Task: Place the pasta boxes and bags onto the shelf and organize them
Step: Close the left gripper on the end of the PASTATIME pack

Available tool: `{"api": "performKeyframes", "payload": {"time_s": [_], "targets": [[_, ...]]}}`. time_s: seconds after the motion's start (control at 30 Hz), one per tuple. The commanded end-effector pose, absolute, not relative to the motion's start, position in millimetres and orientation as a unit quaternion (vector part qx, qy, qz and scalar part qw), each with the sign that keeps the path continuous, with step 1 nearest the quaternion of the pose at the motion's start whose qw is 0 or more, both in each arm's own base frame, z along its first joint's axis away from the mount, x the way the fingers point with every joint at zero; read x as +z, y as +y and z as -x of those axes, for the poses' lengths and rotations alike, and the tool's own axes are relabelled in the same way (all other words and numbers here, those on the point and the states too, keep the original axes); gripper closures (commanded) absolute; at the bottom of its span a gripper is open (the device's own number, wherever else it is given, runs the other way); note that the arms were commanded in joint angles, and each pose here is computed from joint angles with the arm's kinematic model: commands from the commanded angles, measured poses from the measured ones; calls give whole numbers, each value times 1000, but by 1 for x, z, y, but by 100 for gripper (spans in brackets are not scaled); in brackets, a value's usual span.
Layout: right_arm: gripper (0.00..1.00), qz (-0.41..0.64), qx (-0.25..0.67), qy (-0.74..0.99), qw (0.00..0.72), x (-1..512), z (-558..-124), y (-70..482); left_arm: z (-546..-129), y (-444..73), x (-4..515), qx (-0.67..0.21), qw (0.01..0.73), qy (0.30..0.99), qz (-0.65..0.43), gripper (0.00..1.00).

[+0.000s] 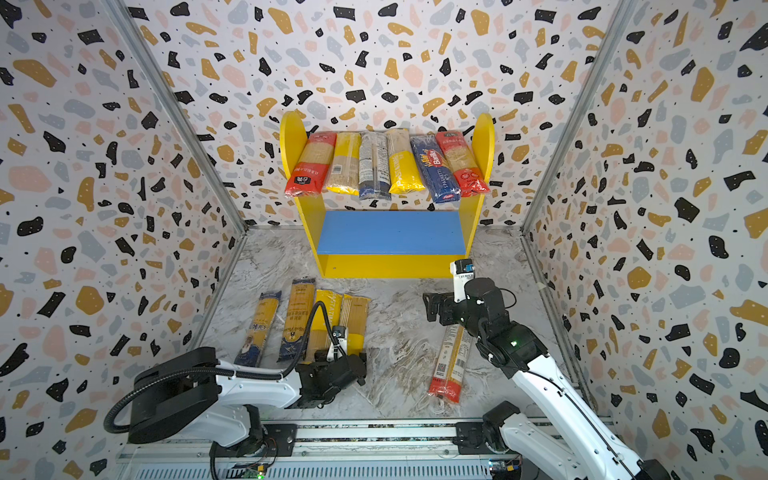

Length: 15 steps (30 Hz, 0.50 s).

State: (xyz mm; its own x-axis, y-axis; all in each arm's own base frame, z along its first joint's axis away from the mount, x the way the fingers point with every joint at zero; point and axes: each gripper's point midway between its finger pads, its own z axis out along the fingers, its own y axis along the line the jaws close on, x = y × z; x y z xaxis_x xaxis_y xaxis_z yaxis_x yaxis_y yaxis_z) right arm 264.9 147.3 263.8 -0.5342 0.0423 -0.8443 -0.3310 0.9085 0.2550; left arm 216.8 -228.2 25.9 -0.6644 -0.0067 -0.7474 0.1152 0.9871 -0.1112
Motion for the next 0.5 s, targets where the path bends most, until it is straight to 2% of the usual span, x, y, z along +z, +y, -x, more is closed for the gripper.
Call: {"api": "performKeyframes", "payload": {"time_s": [0.0,0.4,0.47], "targets": [[1,81,197,854,475,266,-258,142,-213,-244,14,-85,386,918,-44,0],[1,76,204,853,474,271,-254,141,-202,-238,-24,-67,345,935,-35,0],[1,76,204,852,475,273,-253,140,-198,-238,-32,-72,335,939,-36,4]]}}
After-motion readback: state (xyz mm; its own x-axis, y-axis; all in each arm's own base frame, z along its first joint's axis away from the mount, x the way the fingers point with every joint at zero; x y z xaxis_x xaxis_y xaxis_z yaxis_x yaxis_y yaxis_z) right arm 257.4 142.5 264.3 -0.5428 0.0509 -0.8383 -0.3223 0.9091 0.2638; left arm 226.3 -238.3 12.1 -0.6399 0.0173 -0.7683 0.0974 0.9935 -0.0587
